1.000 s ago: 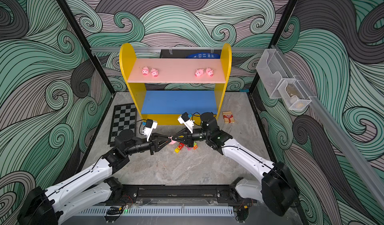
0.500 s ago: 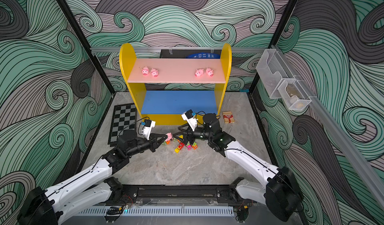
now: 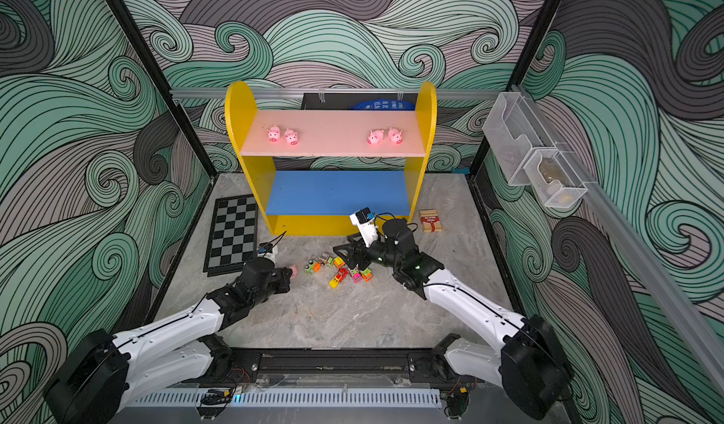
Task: Organize plastic toys on shelves
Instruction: Adjust the plastic toy at the center of the board.
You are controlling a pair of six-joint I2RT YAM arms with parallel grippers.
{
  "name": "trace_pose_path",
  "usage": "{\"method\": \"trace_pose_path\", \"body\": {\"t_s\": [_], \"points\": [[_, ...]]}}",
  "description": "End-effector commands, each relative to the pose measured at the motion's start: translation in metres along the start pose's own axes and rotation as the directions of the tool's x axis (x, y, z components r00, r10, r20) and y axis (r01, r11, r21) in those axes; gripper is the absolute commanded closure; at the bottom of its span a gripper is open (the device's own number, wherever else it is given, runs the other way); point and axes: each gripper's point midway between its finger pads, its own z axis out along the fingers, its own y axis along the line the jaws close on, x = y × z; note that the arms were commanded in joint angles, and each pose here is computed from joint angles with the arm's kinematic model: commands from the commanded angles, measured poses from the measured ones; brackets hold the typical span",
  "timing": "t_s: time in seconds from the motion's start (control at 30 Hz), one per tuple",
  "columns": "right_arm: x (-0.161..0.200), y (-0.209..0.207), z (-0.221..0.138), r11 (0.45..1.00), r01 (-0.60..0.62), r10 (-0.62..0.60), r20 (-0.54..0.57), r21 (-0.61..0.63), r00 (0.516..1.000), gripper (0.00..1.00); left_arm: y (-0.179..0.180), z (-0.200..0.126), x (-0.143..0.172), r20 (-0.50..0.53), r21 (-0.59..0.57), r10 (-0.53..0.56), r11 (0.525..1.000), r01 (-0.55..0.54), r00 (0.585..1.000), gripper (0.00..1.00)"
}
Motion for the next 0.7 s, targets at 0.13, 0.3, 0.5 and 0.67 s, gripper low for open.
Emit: {"method": "trace_pose_path", "body": {"t_s": [0.13, 0.3, 0.5, 0.67], "points": [[0.002, -0.004, -0.002, 1.000, -0.007, 0.007, 0.005, 0.016, 1.000, 0.31, 0.009, 0.006, 0.008, 0.008, -0.010, -0.031, 0.999, 0.031, 0.999, 0.88], [0.003, -0.005, 0.000, 1.000, -0.007, 0.007, 0.001, 0.018, 1.000, 0.31, 0.000, 0.009, 0.021, -0.038, 0.054, -0.020, 0.998, 0.022, 0.999, 0.77], [0.004, -0.005, -0.001, 1.000, -0.005, 0.005, 0.000, 0.020, 1.000, 0.31, -0.003, 0.011, 0.026, -0.098, 0.047, -0.009, 0.999, 0.013, 0.995, 0.65], [0.005, -0.006, 0.000, 1.000, -0.010, 0.010, -0.004, 0.021, 1.000, 0.31, -0.002, 0.008, 0.017, -0.109, 0.000, 0.036, 0.999, -0.036, 0.993, 0.54]]}}
